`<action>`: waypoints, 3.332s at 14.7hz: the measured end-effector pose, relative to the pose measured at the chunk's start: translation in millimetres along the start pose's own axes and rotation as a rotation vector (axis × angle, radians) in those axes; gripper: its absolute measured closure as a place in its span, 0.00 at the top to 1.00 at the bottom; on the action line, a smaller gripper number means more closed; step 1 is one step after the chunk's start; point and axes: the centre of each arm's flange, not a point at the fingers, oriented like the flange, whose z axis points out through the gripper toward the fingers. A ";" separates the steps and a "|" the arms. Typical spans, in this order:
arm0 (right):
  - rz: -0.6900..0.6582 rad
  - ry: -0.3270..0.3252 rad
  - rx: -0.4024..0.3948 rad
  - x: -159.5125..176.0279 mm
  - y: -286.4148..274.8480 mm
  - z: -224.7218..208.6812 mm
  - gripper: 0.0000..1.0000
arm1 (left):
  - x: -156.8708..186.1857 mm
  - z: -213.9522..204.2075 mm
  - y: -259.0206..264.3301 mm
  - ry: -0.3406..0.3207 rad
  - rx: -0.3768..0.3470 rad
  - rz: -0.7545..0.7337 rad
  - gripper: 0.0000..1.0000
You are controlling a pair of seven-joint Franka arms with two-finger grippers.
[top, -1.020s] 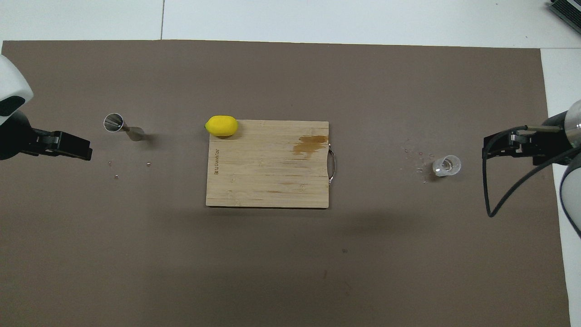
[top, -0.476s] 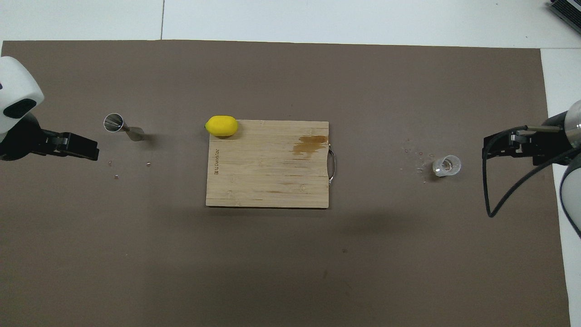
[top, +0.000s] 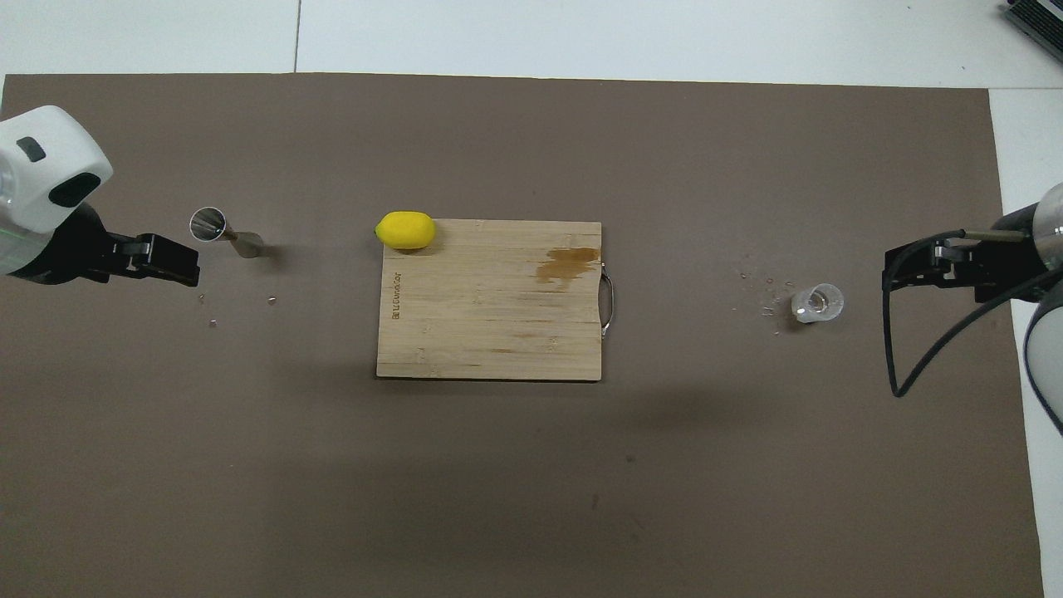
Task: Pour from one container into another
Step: 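Open the left gripper and move it toward the small metal cup, then close the left gripper around the small metal cup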
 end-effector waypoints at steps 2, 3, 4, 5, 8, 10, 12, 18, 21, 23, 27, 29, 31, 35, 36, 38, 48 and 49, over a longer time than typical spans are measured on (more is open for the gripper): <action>0.000 0.000 0.000 0.0 0.0 0.0 1.00 | 9.9 17.8 -5.0 -0.039 -0.007 -0.092 1.00; 0.000 0.000 0.000 0.0 0.0 0.0 1.00 | 14.8 25.6 -6.6 -0.062 -0.020 -0.146 1.00; 0.000 0.000 0.000 0.0 0.0 0.0 1.00 | 18.3 31.4 -7.7 -0.086 -0.045 -0.203 1.00; 0.000 0.000 0.000 0.0 0.0 0.0 1.00 | 20.1 35.4 -10.4 -0.109 -0.071 -0.270 1.00; 0.000 0.000 0.000 0.0 0.0 0.0 1.00 | 25.2 44.9 -37.8 -0.152 -0.143 -0.470 1.00; 0.000 0.000 0.000 0.0 0.0 0.0 1.00 | 26.5 48.7 -63.2 -0.166 -0.188 -0.567 1.00; 0.000 0.000 0.000 0.0 0.0 0.0 1.00 | 29.4 50.8 -89.6 -0.167 -0.233 -0.751 1.00; 0.000 0.000 0.000 0.0 0.0 0.0 1.00 | 42.0 82.6 -130.1 -0.216 -0.434 -1.256 1.00; 0.000 0.000 0.000 0.0 0.0 0.0 1.00 | 40.6 108.7 -144.8 -0.296 -0.556 -1.479 1.00; 0.000 0.000 0.000 0.0 0.0 0.0 1.00 | 37.0 125.6 -150.2 -0.357 -0.616 -1.564 1.00; 0.000 0.000 0.000 0.0 0.0 0.0 1.00 | 32.8 162.4 -166.1 -0.482 -0.732 -1.670 1.00; 0.000 0.000 0.000 0.0 0.0 0.0 1.00 | 33.9 175.2 -177.0 -0.519 -0.780 -1.709 1.00; 0.000 0.000 0.000 0.0 0.0 0.0 1.00 | 36.3 183.4 -185.4 -0.538 -0.836 -1.747 1.00; 0.000 0.000 0.000 0.0 0.0 0.0 1.00 | 43.6 199.9 -192.3 -0.554 -0.925 -1.826 1.00; 0.000 0.000 0.000 0.0 0.0 0.0 1.00 | 44.4 206.5 -192.6 -0.560 -0.941 -1.848 1.00; 0.000 0.000 0.000 0.0 0.0 0.0 1.00 | 44.4 218.3 -190.2 -0.576 -0.966 -1.878 1.00; 0.000 0.000 0.000 0.0 0.0 0.0 1.00 | 47.6 231.2 -162.5 -0.596 -0.963 -1.884 1.00; 0.000 0.000 0.000 0.0 0.0 0.0 1.00 | 47.4 231.8 -162.2 -0.597 -0.963 -1.885 1.00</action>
